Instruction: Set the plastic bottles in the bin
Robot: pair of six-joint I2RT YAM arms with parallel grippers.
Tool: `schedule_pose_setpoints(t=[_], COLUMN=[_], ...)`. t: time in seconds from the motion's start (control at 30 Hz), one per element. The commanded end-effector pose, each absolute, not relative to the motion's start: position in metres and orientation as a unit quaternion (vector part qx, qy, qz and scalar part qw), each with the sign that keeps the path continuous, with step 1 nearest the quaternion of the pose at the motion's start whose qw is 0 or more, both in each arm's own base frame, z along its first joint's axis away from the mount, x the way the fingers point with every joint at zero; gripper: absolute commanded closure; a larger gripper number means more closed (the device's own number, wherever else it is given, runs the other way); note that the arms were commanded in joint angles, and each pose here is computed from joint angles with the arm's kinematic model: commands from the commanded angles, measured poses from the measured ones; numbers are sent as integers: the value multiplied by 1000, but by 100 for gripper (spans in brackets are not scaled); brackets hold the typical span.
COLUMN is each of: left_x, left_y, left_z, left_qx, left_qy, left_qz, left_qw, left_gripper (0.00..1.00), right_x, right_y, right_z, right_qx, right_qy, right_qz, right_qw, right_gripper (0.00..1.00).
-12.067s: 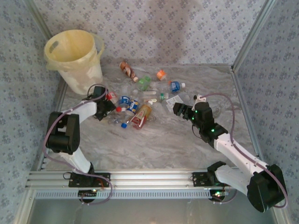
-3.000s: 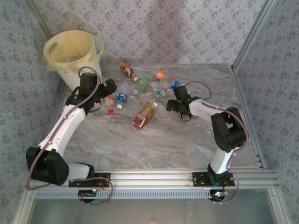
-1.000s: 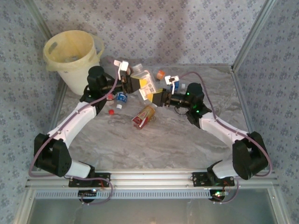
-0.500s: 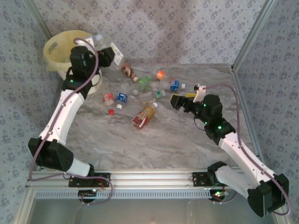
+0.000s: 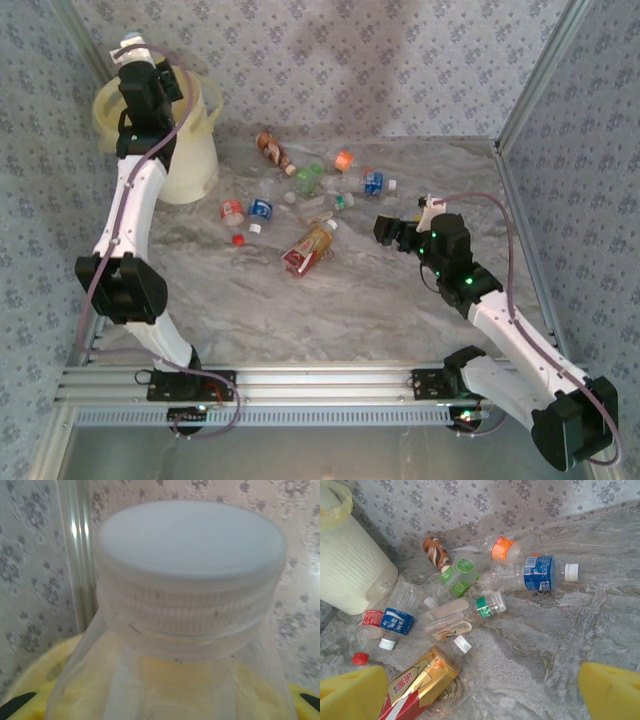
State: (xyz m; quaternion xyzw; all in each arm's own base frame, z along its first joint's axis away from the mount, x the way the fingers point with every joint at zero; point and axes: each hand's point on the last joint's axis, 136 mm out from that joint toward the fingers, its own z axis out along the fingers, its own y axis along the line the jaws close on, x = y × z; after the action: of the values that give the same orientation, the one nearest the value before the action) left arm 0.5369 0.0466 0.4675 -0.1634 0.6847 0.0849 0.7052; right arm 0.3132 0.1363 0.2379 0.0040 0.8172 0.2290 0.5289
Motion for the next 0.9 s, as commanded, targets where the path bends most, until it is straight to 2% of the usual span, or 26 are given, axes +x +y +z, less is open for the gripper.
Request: schedule_pose_setpoints(t=[0.0,0.27,0.57,0.8,0.87], left_x=[545,589,622,628,626], left_y=[73,103,87,68,62], left_z=[495,437,380,362,365], left_qx=[-176,-222,-251,-261,-259], left_qy=[650,701,753,771,773], left_qz=[130,70,-56,-148,-171], left_qw=[728,674,605,561,553], left_gripper=[57,53,49,30,21], right_x=[317,314,312,312,311], right_y=[134,129,124,124,124], right_z=[245,242,239,234,232], right_qx=[14,25,33,34,34], right_qy=[807,812,816,819,821], right_qz=[229,221,213,210,209], right_qw=[545,540,537,532,530], right_gripper=[0,0,0,0,0])
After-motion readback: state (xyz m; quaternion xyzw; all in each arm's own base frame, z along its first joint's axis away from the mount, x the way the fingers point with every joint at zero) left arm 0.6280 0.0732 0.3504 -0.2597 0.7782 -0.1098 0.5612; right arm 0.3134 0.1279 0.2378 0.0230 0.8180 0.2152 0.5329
